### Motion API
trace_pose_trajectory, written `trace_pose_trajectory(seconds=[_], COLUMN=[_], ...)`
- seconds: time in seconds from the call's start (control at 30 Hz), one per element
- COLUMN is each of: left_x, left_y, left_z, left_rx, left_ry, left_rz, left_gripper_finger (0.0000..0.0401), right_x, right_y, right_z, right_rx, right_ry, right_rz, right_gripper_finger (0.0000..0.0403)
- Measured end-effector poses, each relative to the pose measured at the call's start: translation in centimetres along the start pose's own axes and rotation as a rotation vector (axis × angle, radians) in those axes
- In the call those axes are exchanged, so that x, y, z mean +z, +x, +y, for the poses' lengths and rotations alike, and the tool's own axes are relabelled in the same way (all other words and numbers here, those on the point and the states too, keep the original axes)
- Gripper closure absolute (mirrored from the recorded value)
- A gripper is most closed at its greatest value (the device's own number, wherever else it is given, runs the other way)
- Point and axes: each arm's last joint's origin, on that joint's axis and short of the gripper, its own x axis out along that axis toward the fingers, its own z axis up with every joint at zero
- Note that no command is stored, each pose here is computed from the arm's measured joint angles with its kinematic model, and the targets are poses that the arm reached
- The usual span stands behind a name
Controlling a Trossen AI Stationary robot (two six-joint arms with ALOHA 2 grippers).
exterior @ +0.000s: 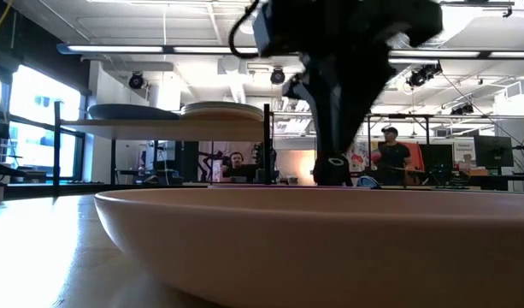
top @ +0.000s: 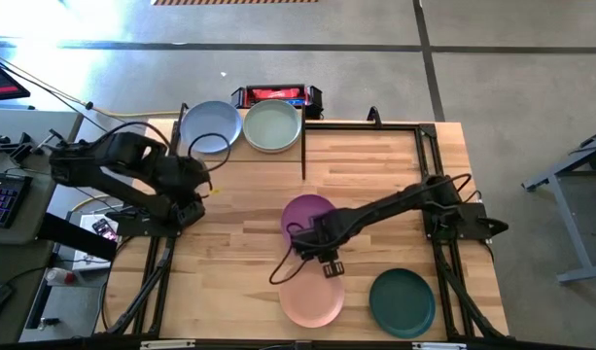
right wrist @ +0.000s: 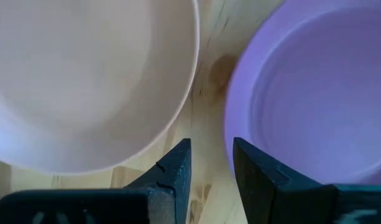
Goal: Place and stack plates onto a shelf
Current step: Stack the violet plate on top of the blue plate on the shelf
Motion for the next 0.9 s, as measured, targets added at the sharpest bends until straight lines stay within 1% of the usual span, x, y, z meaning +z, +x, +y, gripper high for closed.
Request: trace_pose_trajectory(seconds=[0.23, 0.3, 0.37, 0.5, 0.73, 0.9], left_x=[-0.6, -0.8, -1.0, -1.2, -1.4, -1.3], left_y=[0.0, 0.0, 0.0, 0.0, 0.2, 0.7], left_z=[-0.6, -0.8, -0.9, -1.2, -1.6, -2.1], left_rx=[0.023, 0.029, 0.029, 0.033, 0.059, 0.073], left_ry=[-0.030, -0.032, -0.032, -0.043, -0.049, -0.036], left_rz=[-0.023, -0.031, -0.033, -0.040, -0.067, -0.052], left_gripper_finger=[0.0311, 0.0311, 0.0311, 0.0311, 0.0311, 0.0311], right_x=[-0.9, -1.1, -1.5, -1.7, -1.2, -1.2], right_y=[2.2, 2.8, 3.3, 3.5, 3.8, 4.3], right_z=[0.1, 0.0, -0.1, -0.2, -0.4, -0.5], right_rx=[-0.008, -0.031, -0.063, -0.086, -0.095, -0.095], right_ry=[0.003, 0.003, 0.003, 0.000, 0.001, 0.001], right_rz=[0.006, -0.003, 0.020, 0.024, -0.020, 0.002], right_gripper_finger=[0.0304, 0.0304, 0.0304, 0.0304, 0.0304, 0.0304])
